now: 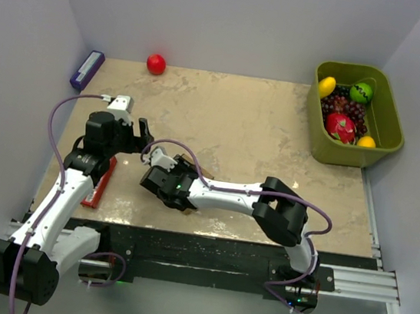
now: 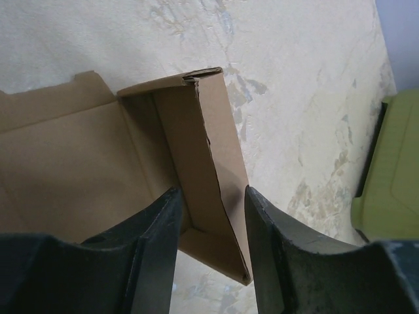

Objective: Fold the paper box

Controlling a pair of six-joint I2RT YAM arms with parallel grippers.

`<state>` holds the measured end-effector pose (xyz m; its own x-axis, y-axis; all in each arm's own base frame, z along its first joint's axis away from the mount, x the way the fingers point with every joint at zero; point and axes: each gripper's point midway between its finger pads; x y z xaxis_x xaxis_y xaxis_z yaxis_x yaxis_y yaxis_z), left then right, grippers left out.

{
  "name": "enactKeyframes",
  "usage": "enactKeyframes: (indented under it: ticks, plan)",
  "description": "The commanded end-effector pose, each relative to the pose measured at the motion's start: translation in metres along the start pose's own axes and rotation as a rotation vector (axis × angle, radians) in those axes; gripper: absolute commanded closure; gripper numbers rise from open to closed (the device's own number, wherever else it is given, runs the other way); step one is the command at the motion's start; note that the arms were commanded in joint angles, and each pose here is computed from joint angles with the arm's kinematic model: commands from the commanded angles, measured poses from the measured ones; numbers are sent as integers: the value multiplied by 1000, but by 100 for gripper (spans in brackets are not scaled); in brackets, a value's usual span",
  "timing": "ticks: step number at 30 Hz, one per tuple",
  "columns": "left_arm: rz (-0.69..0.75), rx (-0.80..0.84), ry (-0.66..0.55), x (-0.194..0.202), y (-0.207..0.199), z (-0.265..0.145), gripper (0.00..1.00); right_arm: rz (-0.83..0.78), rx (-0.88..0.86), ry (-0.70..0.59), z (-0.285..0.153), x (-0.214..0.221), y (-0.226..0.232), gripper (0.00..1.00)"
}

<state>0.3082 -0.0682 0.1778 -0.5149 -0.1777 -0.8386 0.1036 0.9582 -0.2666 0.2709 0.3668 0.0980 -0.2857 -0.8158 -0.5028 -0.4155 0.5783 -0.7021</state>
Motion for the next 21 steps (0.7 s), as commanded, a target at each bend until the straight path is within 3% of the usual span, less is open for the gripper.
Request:
enactKeyframes:
  ticks: [1,11,16,21]
  plan:
    - [20,6,-19,-3,1,-1,7,-6,99,-34,-2,-16,-17,56]
    - [19,9,-12,-1,1,1,7,-50,164,-37,2,-17,-23,62]
    - [20,11,-9,0,0,1,7,-59,161,-41,4,-19,-21,74]
    - [19,8,-9,0,1,1,7,-69,172,-33,3,-17,-23,79]
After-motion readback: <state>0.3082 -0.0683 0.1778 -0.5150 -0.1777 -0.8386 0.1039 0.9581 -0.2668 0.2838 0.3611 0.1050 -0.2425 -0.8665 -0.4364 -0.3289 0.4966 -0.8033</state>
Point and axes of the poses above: each gripper's point midway between its finger pads, its own z axis out along the fingers, its own y axis along the line the jaws close on, x = y × z, and after that the axes turned 3 degrees about -z, right-handed
